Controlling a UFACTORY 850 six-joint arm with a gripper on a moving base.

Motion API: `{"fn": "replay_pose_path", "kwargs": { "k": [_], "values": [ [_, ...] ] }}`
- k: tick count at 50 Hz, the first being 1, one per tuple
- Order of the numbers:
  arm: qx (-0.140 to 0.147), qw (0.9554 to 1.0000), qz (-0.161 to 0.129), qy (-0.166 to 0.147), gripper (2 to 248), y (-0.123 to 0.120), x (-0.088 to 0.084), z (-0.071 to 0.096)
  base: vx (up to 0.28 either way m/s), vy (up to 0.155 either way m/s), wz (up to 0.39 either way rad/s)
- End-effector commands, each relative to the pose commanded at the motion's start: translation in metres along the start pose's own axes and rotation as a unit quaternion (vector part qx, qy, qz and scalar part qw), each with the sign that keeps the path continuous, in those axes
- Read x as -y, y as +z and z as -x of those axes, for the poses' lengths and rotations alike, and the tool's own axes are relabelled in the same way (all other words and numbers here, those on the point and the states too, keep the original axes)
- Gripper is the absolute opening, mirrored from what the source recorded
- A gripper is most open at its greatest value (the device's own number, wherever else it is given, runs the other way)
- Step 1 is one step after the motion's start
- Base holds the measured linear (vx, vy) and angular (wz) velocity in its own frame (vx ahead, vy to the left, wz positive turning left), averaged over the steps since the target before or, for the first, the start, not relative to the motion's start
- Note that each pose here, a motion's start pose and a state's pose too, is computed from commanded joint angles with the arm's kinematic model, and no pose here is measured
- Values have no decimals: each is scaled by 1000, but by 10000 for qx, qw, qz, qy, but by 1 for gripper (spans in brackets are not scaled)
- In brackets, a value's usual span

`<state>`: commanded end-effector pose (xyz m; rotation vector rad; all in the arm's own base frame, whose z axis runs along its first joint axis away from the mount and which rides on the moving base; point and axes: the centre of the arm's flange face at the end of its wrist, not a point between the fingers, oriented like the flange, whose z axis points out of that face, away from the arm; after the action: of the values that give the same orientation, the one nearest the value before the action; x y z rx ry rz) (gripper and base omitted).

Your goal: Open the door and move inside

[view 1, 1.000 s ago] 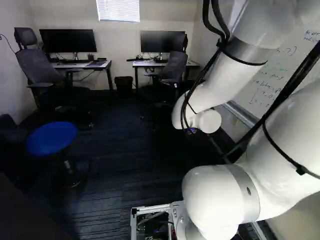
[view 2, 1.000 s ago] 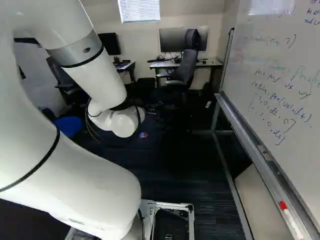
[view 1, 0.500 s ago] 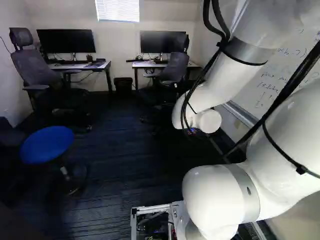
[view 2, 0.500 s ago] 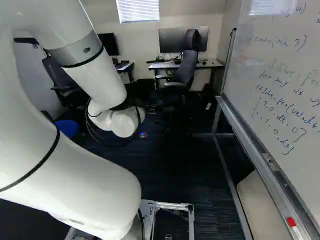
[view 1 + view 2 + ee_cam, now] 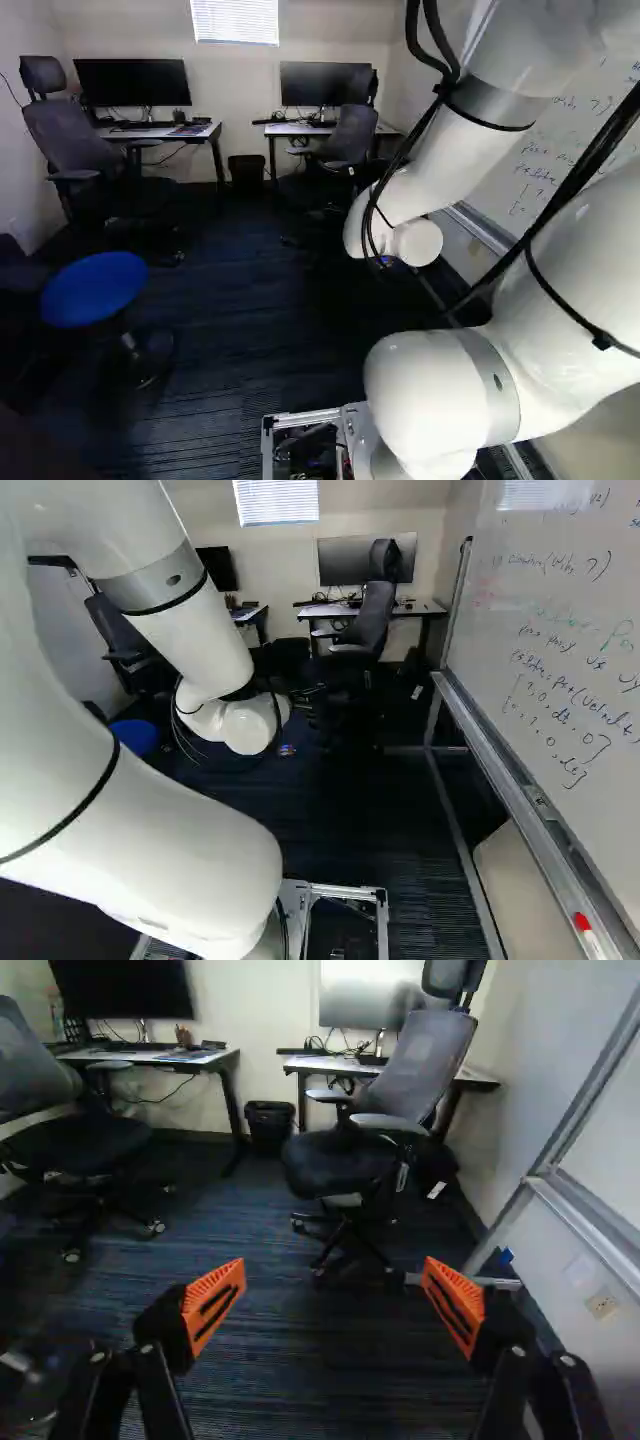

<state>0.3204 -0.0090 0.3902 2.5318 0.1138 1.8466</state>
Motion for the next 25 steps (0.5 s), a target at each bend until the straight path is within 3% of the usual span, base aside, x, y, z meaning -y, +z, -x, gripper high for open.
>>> {"fn": "replay_pose_path", "kwargs": {
  "k": [25],
  "values": [
    [10, 10000, 18, 34, 247, -4, 2, 4, 0, 0, 0]
  ]
}}
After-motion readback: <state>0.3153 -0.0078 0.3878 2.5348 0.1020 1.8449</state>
